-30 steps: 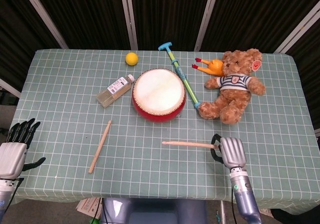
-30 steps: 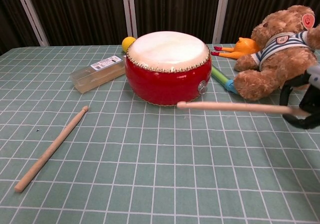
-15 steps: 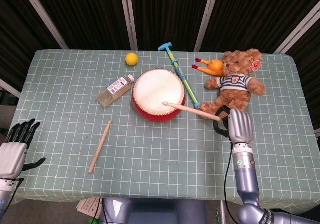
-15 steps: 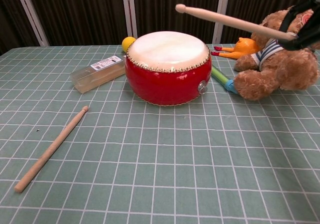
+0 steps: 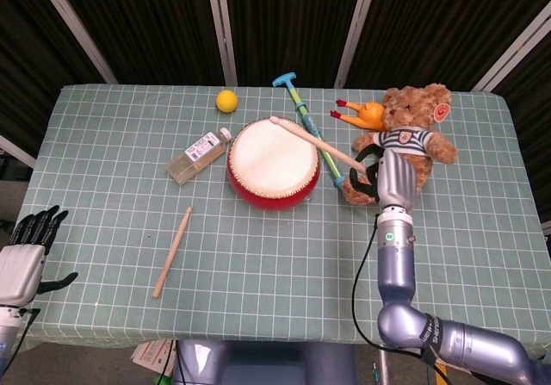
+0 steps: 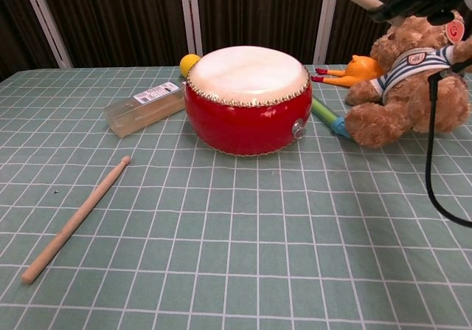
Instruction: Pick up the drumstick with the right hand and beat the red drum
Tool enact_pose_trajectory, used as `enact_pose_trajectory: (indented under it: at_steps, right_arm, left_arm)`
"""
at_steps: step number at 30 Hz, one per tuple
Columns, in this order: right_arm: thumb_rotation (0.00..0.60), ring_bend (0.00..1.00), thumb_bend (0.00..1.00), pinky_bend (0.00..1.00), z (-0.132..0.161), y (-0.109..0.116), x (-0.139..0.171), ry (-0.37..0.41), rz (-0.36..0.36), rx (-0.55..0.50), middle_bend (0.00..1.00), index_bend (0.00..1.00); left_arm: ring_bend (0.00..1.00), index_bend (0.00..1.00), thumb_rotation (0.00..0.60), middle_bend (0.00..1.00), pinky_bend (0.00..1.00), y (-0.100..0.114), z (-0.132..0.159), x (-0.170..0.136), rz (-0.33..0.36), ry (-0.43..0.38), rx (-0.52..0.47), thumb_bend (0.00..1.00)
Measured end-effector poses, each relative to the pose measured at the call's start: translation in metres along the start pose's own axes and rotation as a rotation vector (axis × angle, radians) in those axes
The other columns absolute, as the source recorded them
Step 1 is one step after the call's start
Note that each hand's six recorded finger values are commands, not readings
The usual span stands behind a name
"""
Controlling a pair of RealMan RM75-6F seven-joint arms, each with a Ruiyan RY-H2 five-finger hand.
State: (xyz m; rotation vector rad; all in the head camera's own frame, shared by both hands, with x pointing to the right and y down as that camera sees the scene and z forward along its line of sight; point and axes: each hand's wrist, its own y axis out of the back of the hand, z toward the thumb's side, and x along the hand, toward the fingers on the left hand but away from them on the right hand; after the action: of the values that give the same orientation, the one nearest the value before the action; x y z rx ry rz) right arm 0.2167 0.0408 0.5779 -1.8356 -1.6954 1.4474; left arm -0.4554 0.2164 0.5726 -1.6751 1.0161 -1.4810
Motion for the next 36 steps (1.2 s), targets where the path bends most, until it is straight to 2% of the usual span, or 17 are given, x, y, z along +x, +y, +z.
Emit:
enact_pose_trajectory:
  at_steps: [3,5,8,11,14,17,21,22,24,25,26,29,32,36]
  right_arm:
    - [0.6,1.0,0.64,0.93,0.006,0.002,-0.01,-0.024,-0.02,-0.082,1.0,0.97]
    - [0.6,1.0,0.64,0.93,0.008,0.001,-0.015,-0.03,-0.035,-0.088,1.0,0.97]
    - [0.6,1.0,0.64,0.93,0.007,-0.003,-0.022,-0.037,-0.058,-0.061,1.0,0.97]
    - [0.6,1.0,0.64,0.93,0.003,-0.011,-0.027,-0.026,-0.078,0.034,1.0,0.97]
    - [0.6,1.0,0.65,0.93,-0.002,-0.025,-0.027,0.022,-0.092,0.208,1.0,0.97]
    - [0.6,1.0,0.65,0.93,-0.014,-0.042,-0.029,0.084,-0.118,0.471,1.0,0.97]
    - [0.6,1.0,0.65,0.93,-0.027,-0.069,-0.026,0.233,-0.181,0.937,1.0,0.97]
    - [0.6,1.0,0.65,0.93,-0.028,-0.073,-0.026,0.267,-0.204,1.024,1.0,0.97]
    - [0.6,1.0,0.65,0.93,-0.028,-0.081,-0.023,0.328,-0.245,1.152,1.0,0.97]
    - [0.6,1.0,0.65,0.93,-0.027,-0.084,-0.021,0.342,-0.253,1.169,1.0,0.97]
    - [0.6,1.0,0.65,0.93,-0.025,-0.087,-0.02,0.347,-0.255,1.165,1.0,0.97]
    - [0.6,1.0,0.65,0.93,-0.016,-0.086,-0.019,0.326,-0.25,1.039,1.0,0.97]
    - [0.6,1.0,0.65,0.93,-0.006,-0.08,-0.02,0.286,-0.238,0.805,1.0,0.97]
    - [0.6,1.0,0.65,0.93,0.011,-0.062,-0.02,0.22,-0.228,0.42,1.0,0.97]
  left_arm:
    - [0.0,0.0,0.6,0.0,0.0,0.001,0.001,0.001,0.003,-0.003,-0.011,0.0]
    - [0.0,0.0,0.6,0.0,0.0,0.001,0.001,0.002,0.003,-0.006,-0.014,0.0]
    - [0.0,0.0,0.6,0.0,0.0,0.0,0.002,0.002,0.0,-0.009,-0.02,0.0]
    - [0.0,0.0,0.6,0.0,0.0,-0.001,0.002,0.004,-0.008,-0.007,-0.031,0.0]
    - [0.0,0.0,0.6,0.0,0.0,-0.002,0.003,0.005,-0.015,-0.01,-0.037,0.0]
    - [0.0,0.0,0.6,0.0,0.0,-0.002,0.004,0.005,-0.019,-0.013,-0.042,0.0]
    - [0.0,0.0,0.6,0.0,0.0,-0.003,0.003,0.006,-0.025,-0.007,-0.051,0.0]
    - [0.0,0.0,0.6,0.0,0.0,-0.004,0.003,0.006,-0.027,-0.005,-0.054,0.0]
    - [0.0,0.0,0.6,0.0,0.0,-0.004,0.003,0.006,-0.029,-0.002,-0.059,0.0]
    - [0.0,0.0,0.6,0.0,0.0,-0.003,0.003,0.006,-0.028,-0.002,-0.058,0.0]
    - [0.0,0.0,0.6,0.0,0.0,-0.003,0.003,0.006,-0.027,-0.002,-0.058,0.0]
    - [0.0,0.0,0.6,0.0,0.0,-0.003,0.003,0.005,-0.025,-0.003,-0.056,0.0]
    - [0.0,0.0,0.6,0.0,0.0,-0.003,0.003,0.005,-0.027,0.001,-0.061,0.0]
    - [0.0,0.0,0.6,0.0,0.0,-0.003,0.003,0.005,-0.029,0.004,-0.062,0.0]
